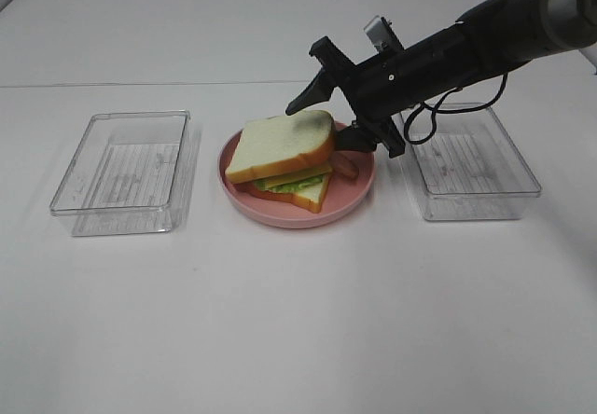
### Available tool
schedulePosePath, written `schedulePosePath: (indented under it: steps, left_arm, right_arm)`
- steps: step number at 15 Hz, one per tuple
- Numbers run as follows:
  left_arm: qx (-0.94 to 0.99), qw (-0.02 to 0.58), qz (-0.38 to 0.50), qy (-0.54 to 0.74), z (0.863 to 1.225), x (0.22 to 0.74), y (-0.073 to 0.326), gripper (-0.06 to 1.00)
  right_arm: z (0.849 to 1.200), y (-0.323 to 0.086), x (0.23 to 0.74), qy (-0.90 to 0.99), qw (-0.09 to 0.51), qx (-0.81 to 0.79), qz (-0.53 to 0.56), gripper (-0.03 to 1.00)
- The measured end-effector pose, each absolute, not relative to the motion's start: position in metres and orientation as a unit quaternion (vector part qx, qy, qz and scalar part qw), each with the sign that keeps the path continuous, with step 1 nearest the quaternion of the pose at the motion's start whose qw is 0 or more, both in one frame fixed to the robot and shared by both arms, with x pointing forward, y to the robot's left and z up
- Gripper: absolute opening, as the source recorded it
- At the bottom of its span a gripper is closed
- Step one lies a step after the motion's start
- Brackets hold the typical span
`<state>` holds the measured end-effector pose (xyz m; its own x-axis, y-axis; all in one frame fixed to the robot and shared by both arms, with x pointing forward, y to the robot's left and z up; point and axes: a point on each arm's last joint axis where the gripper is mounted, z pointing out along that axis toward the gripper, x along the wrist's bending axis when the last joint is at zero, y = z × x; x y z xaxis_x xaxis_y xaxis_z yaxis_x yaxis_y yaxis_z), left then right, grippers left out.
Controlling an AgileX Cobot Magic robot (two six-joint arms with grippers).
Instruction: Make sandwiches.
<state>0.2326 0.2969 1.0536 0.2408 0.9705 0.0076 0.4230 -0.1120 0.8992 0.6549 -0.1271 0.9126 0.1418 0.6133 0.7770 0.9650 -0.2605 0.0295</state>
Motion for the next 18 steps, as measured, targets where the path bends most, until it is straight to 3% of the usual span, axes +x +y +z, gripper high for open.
schedulePosePath:
  steps: [1, 2, 10, 11, 12, 13, 18]
  left_arm:
    - [0.669, 0.416, 0.329, 0.521, 1.054, 0.233, 0.297, 0.74]
    - [0.669, 0.416, 0.329, 0.521, 1.054, 0.233, 0.297, 0.74]
    - [0.669, 0.416, 0.329, 0.521, 1.054, 0.233, 0.297, 0.74]
    - [0.669, 0.416, 0.329, 0.521, 1.054, 0.233, 0.297, 0.74]
    - [0.669, 0.416, 0.329, 0.521, 1.054, 0.233, 0.297, 0.74]
    - [0.669, 0.416, 0.329, 0.521, 1.054, 0.233, 0.297, 0.74]
    - [0.669, 0.416, 0.329, 0.521, 1.054, 0.233, 0.297, 0.74]
  right_arm:
    - [0.916, -0.128, 0.653, -0.567, 0.242, -0.708, -0.345, 0.87]
    - [0.922, -0.13, 0.652, -0.577, 0.231, -0.706, -0.339, 0.93]
    - [1.002, -0.155, 0.619, -0.715, 0.107, -0.634, -0.275, 0.97]
    - [1.036, -0.168, 0.598, -0.76, 0.067, -0.6, -0.242, 0.97]
    - [1.036, -0.168, 0.598, -0.76, 0.067, -0.6, -0.242, 0.97]
    - [1.071, -0.182, 0.572, -0.79, 0.028, -0.575, -0.21, 0.97]
    - [1.13, -0.208, 0.507, -0.806, -0.034, -0.555, -0.2, 0.97]
